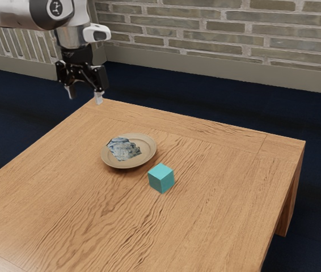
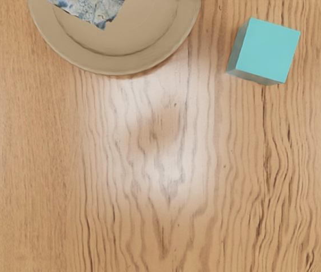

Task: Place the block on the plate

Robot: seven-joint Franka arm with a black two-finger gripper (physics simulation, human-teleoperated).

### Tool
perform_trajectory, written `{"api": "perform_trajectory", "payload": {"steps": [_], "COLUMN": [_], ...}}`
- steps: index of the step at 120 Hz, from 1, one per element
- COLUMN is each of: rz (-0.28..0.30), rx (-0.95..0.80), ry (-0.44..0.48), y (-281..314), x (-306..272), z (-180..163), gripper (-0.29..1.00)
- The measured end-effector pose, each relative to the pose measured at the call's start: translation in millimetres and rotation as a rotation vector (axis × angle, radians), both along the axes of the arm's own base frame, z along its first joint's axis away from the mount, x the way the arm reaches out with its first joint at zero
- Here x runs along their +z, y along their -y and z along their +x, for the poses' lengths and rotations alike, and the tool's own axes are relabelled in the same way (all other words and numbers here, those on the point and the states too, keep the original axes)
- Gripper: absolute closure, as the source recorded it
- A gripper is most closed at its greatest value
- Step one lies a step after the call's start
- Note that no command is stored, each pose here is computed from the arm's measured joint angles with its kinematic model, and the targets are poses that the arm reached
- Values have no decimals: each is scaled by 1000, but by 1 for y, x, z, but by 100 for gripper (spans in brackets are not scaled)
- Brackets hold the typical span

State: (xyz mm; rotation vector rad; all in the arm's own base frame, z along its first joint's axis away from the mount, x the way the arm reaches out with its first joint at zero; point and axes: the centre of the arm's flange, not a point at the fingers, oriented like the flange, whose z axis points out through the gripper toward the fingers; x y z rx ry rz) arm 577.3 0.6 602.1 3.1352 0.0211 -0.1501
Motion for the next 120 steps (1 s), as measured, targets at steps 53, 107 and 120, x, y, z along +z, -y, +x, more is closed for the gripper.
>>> {"api": "perform_trajectory", "payload": {"steps": [53,107,120], "rz": [-11,-16,-13], "rx": [-51,-207,-209], "ry": [6,-76,-102], "y": [28,96,93], "x": [-35,-126,-157], "z": [39,88,99], "gripper": [0,0,0]}}
